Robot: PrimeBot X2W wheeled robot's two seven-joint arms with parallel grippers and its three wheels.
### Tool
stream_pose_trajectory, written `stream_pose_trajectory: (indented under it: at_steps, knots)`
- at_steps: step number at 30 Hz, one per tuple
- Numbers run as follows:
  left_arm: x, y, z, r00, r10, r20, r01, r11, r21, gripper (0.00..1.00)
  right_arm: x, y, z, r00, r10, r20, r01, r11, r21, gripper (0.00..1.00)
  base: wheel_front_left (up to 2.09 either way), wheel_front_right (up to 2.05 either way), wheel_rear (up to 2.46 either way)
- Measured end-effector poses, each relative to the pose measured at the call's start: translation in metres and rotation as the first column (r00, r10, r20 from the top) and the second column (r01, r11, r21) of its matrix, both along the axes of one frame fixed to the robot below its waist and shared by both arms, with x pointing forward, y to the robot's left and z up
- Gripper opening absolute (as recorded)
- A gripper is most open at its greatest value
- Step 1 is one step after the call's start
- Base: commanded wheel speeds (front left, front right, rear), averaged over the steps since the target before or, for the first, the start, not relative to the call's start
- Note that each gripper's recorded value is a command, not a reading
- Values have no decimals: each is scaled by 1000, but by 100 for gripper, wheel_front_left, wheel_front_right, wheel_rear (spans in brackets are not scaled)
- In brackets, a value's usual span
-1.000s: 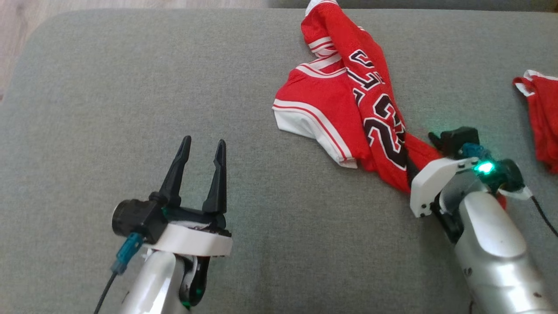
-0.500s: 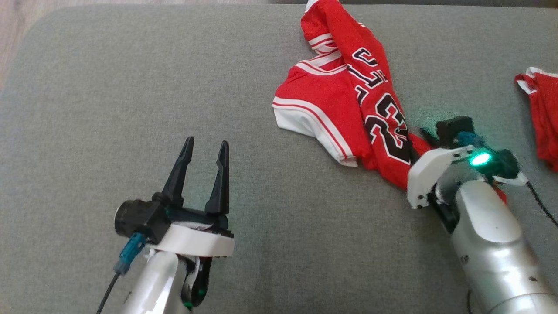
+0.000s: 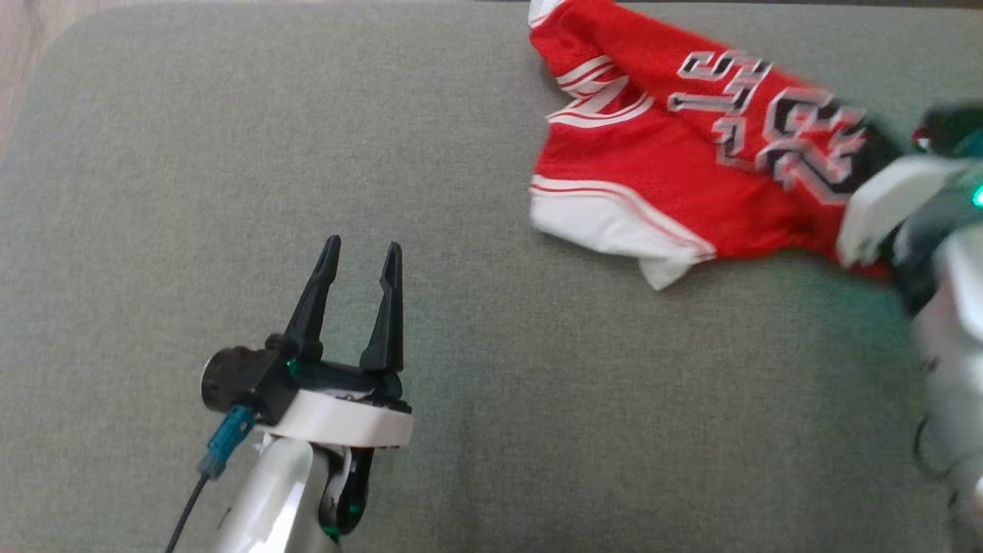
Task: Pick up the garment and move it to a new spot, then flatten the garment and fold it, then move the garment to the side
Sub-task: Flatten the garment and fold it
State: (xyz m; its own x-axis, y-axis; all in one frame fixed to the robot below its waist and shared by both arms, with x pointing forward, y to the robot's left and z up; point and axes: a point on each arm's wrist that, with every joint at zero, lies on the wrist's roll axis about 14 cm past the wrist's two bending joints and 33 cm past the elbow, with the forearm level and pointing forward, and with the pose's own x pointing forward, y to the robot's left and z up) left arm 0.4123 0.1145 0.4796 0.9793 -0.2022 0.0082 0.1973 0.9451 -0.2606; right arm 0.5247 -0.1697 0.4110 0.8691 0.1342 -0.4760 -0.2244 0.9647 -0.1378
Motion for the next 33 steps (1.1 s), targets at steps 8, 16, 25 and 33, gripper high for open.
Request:
stream_pose_trajectory:
  at_steps: [8,16,25,33]
  knots:
    - [7,6,-2,1000,15,-6,-15,1000,-1,100,79,-23,90,965,-59,257,71,997,-36,100,0,0,0]
    - [7,5,1,1000,19,0,-19,1000,-9,100,76,-8,93,951,-46,307,50,999,-5,100,0,0,0]
    - [13,-8,20,998,-15,56,16,1000,-23,100,38,22,112,894,-49,446,-16,990,140,100,0,0,0]
    - [11,-24,39,992,-50,112,55,998,-41,100,-42,13,93,883,-113,456,-8,967,254,100,0,0,0]
